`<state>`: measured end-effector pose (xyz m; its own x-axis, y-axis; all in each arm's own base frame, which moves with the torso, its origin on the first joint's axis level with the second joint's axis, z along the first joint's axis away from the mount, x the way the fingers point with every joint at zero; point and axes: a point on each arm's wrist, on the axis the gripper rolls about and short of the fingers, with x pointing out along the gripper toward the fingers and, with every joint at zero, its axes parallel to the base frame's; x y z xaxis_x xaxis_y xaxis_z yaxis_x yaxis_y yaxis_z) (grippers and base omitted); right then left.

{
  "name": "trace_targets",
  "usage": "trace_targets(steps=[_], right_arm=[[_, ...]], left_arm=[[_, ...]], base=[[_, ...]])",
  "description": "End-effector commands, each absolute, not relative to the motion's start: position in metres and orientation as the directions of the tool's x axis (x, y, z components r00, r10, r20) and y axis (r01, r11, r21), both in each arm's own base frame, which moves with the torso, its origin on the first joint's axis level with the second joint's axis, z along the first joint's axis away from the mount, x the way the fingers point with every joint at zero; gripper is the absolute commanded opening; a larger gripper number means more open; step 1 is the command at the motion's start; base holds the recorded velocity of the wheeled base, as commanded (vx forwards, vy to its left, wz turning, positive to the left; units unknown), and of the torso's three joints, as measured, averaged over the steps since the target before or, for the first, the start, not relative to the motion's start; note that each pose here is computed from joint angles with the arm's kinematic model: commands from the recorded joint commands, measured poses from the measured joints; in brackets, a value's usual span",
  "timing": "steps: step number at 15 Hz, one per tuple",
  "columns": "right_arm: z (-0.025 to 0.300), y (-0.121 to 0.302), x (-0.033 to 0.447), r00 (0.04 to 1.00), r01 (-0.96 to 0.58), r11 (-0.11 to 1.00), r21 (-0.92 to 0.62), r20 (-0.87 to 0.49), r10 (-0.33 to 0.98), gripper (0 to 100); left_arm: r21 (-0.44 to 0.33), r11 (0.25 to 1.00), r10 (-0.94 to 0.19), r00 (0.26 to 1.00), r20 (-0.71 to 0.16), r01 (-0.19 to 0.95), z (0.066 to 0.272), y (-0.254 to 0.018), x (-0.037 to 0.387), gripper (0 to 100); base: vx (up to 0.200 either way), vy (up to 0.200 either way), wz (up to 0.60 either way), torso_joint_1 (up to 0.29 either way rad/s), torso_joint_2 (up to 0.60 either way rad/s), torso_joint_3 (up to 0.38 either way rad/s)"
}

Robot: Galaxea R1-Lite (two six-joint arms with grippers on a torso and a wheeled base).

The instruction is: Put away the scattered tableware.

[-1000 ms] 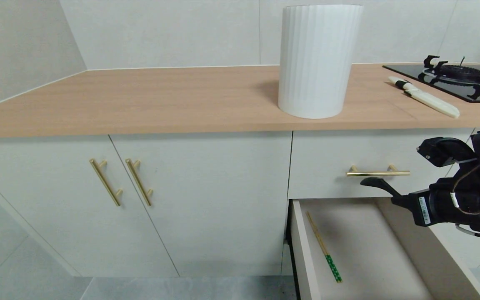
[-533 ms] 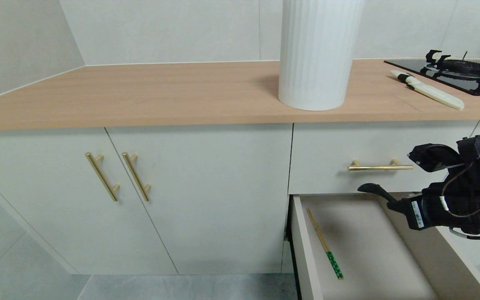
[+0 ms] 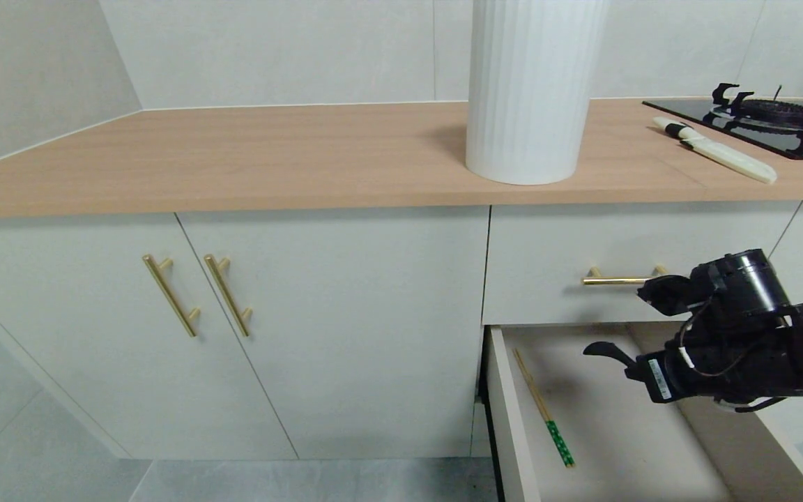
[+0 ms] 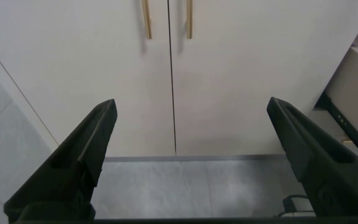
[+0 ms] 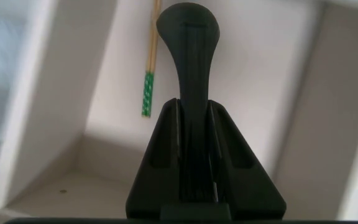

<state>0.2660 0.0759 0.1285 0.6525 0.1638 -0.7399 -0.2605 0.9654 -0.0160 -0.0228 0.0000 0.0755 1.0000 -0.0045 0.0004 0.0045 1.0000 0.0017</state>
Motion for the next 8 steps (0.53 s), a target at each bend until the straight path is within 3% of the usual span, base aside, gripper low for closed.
trace_targets(steps=[1,8], right_arm=[[0.100,0.080,0.283,0.584,-0.260,0.965,-0.014,-0.798,0.146,0],[0.051,0.085,0.309,0.563,-0.245,0.969,-0.017,-0.816,0.128,0]], left_arm=[[0.002,1.000,-0.005,1.000,0.000,0.005,0.075,0.000,-0.023,100],[0.002,1.000,-0.003,1.000,0.000,0.003,0.075,0.000,-0.023,100]], base=[[0.000,0.000,0.00,0.000,0.00,0.000],[0.000,0.000,0.00,0.000,0.00,0.000]])
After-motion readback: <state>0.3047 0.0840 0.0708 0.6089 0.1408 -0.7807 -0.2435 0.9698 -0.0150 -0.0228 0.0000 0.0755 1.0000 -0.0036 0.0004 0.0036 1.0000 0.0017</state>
